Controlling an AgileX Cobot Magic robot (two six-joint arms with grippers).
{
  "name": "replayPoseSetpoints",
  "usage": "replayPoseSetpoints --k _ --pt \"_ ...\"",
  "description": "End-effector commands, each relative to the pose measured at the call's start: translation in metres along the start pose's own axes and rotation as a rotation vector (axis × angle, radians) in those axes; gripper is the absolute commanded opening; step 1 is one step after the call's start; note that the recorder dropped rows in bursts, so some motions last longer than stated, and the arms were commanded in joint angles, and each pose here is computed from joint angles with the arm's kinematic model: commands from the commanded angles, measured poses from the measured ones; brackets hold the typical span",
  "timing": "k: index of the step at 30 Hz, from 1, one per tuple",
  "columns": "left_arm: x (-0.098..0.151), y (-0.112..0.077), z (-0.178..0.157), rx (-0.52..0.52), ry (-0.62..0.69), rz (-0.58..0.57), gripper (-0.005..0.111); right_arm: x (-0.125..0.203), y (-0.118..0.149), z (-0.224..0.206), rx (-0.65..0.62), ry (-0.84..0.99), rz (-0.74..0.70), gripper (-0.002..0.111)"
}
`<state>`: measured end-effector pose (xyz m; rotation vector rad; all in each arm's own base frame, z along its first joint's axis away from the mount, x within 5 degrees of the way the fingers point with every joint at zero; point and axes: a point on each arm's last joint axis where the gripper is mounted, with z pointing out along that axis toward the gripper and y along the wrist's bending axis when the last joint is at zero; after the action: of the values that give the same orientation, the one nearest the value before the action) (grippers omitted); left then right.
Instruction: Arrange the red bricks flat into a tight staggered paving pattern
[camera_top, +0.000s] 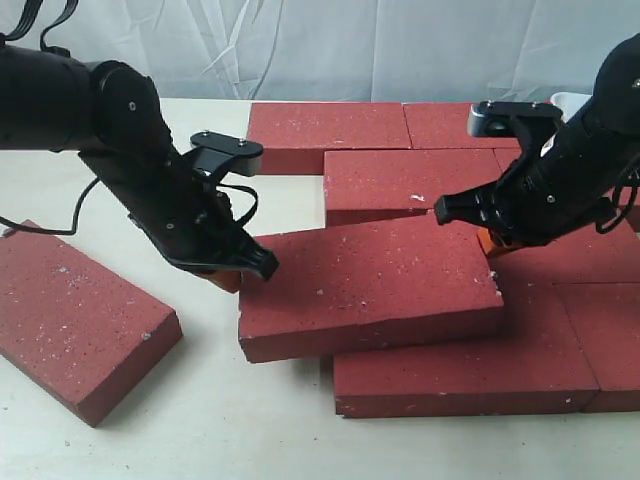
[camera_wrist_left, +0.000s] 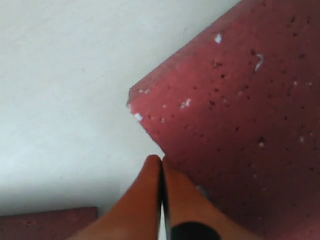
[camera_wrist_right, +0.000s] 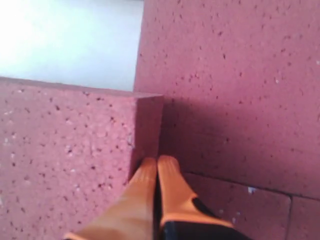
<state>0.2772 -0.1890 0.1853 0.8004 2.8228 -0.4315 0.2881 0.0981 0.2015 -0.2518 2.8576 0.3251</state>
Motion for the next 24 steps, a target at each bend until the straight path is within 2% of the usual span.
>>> replayPoseSetpoints --k 1,4,7,9,13,16,24 --pt "-0.015 0.0 -0.012 -0.018 -0.115 -0.016 0.0 -0.011 0.009 -0.002 -0.099 -0.128 0.079 -0.001" --pt "-0.02 0.024 -0.021 -0.039 -0.153 -0.093 0.0 -0.027 0.021 -0.014 -0.161 -0.201 0.064 -0.001" --pt "-0.021 0.051 -0.028 -0.061 -0.194 -0.184 0.0 -0.045 0.043 -0.021 -0.194 -0.256 0.009 -0.001" --pt "-0.022 0.06 -0.031 -0.067 -0.228 -0.217 0.0 -0.054 0.06 -0.013 -0.209 -0.266 -0.029 -0.001" --pt "-0.025 0.065 -0.025 -0.08 -0.245 -0.225 0.0 -0.063 0.076 0.004 -0.221 -0.243 -0.059 -0.001" --pt "-0.023 0.07 -0.01 -0.081 -0.194 -0.227 0.0 -0.062 0.087 0.027 -0.219 -0.201 -0.086 -0.001" --pt "-0.019 0.076 -0.005 -0.103 -0.142 -0.203 0.0 -0.051 0.094 0.063 -0.208 -0.083 -0.097 -0.001"
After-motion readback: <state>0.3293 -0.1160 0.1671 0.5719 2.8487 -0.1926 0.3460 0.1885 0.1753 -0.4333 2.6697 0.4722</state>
